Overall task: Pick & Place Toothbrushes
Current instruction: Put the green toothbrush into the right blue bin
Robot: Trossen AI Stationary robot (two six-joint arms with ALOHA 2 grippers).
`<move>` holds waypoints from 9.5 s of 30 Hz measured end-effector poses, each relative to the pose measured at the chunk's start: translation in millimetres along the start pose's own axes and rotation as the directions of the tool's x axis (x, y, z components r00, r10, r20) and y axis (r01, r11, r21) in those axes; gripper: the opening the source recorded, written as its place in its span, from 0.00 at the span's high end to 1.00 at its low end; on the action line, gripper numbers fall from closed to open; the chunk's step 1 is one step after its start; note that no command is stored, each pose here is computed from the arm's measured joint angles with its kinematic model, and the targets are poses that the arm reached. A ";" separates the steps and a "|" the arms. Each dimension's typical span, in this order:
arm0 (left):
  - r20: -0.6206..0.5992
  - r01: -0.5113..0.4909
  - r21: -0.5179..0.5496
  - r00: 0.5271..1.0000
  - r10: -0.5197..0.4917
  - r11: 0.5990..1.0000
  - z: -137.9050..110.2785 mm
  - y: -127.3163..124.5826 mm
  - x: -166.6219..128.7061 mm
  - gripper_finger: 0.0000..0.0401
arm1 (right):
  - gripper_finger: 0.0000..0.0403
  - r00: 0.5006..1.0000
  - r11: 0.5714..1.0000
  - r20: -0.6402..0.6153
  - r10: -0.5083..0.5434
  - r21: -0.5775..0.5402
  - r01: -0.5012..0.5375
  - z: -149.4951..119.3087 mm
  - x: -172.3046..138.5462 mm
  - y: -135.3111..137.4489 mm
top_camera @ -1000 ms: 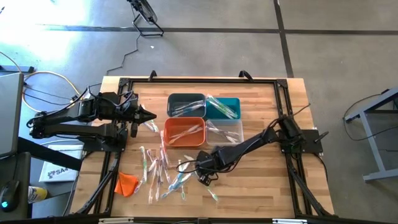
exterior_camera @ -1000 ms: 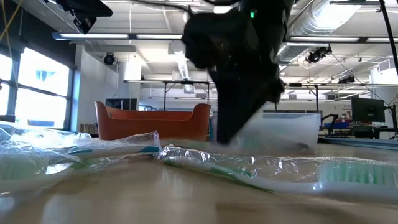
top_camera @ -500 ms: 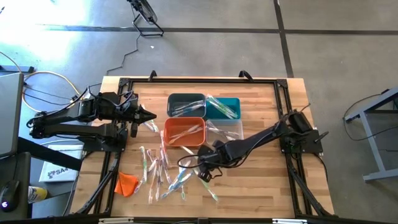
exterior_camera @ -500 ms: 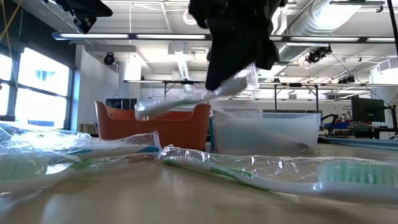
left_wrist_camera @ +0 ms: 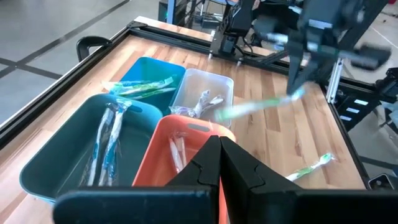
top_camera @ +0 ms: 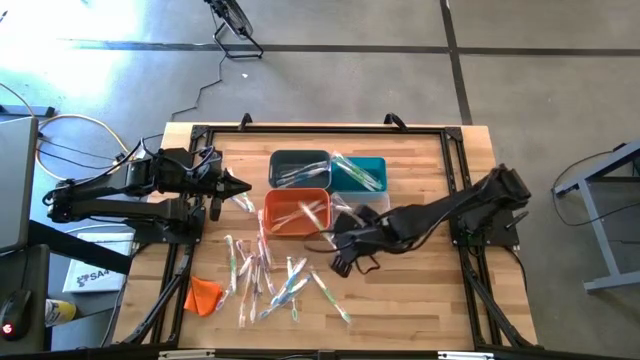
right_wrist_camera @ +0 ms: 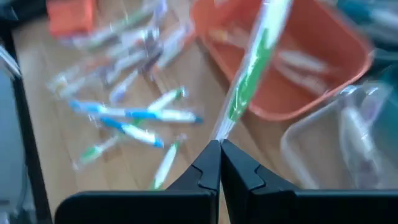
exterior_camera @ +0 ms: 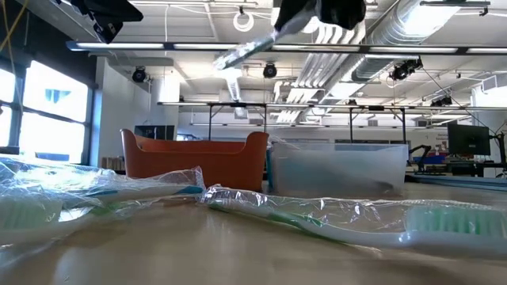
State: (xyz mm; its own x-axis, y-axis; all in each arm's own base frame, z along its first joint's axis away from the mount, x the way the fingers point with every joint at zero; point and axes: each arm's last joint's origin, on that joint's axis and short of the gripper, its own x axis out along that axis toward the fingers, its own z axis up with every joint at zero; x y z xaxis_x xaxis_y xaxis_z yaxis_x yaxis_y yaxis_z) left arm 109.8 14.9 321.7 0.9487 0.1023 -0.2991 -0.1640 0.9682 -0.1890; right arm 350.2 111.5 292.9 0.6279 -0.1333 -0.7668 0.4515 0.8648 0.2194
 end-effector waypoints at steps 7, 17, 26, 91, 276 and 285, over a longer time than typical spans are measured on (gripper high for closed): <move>0.000 0.000 0.000 1.000 0.000 1.000 0.0 0.0 0.0 1.00 | 1.00 0.995 0.997 0.061 -0.074 0.029 0.073 13.4 -32.6 -22.8; 0.001 -0.001 0.000 1.000 0.001 1.000 0.1 0.0 0.0 1.00 | 1.00 0.969 0.969 -0.041 -0.243 -0.062 0.240 17.6 -34.3 -56.6; 0.001 -0.004 0.000 1.000 0.004 1.000 0.1 0.1 0.0 1.00 | 1.00 0.940 0.921 -0.091 -0.330 -0.250 0.300 27.4 -30.2 -81.8; 0.031 -0.156 -0.002 0.987 0.156 0.988 1.0 4.5 -0.5 1.00 | 1.00 0.843 0.862 -0.392 -0.368 -0.484 0.151 29.2 40.0 -215.9; -0.248 -0.172 0.076 0.951 0.186 0.982 -14.7 8.7 52.4 1.00 | 0.96 0.933 0.995 -0.351 0.077 -0.040 -0.097 -87.0 108.0 46.8; -0.250 -0.171 0.085 0.950 0.188 0.982 -14.9 8.8 52.3 1.00 | 0.71 0.941 0.995 -0.336 0.027 -0.082 -0.058 -86.9 110.0 42.6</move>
State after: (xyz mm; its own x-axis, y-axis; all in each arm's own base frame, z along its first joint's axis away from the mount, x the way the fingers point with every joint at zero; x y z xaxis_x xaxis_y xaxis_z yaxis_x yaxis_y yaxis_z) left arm 154.0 25.3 290.4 0.8026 0.2217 -0.5538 -0.3007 0.9522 -0.0546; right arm 383.5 175.8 165.5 0.3904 0.0606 -0.9187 0.3610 0.9078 0.2133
